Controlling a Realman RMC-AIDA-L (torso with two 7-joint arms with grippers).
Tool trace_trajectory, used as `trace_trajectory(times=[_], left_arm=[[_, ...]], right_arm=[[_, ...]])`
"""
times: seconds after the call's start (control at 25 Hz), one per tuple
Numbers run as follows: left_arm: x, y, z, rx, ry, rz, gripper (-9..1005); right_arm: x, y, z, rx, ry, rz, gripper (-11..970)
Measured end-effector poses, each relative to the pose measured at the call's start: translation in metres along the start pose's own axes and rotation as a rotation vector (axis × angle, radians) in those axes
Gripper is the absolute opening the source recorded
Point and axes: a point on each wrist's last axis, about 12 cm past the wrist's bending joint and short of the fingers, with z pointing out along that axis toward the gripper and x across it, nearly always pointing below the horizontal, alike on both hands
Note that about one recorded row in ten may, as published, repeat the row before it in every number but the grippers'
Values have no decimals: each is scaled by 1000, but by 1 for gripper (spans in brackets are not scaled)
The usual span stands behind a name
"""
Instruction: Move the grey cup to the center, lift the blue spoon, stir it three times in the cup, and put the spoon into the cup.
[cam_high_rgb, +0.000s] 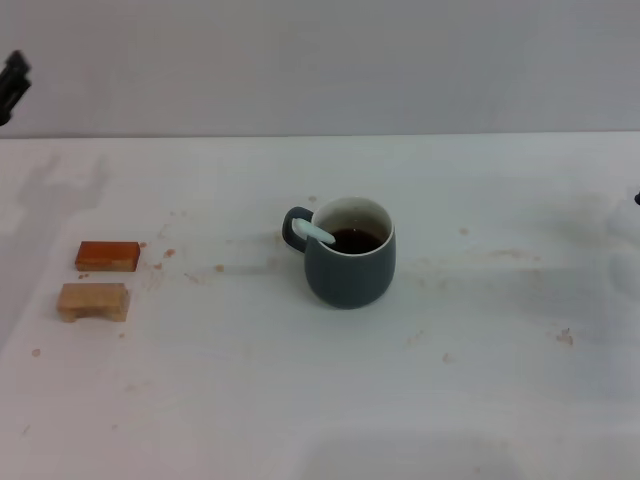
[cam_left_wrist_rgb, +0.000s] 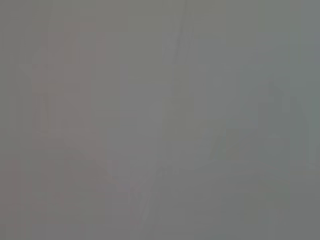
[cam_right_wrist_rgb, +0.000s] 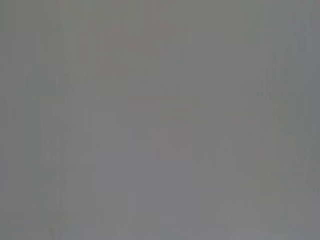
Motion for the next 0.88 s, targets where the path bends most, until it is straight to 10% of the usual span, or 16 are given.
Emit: trace_trajectory(times=[0.88], left_arm=[[27, 21, -29, -171, -105, 94, 700]], right_arm=[[8, -48, -37, 156, -167, -9, 32]])
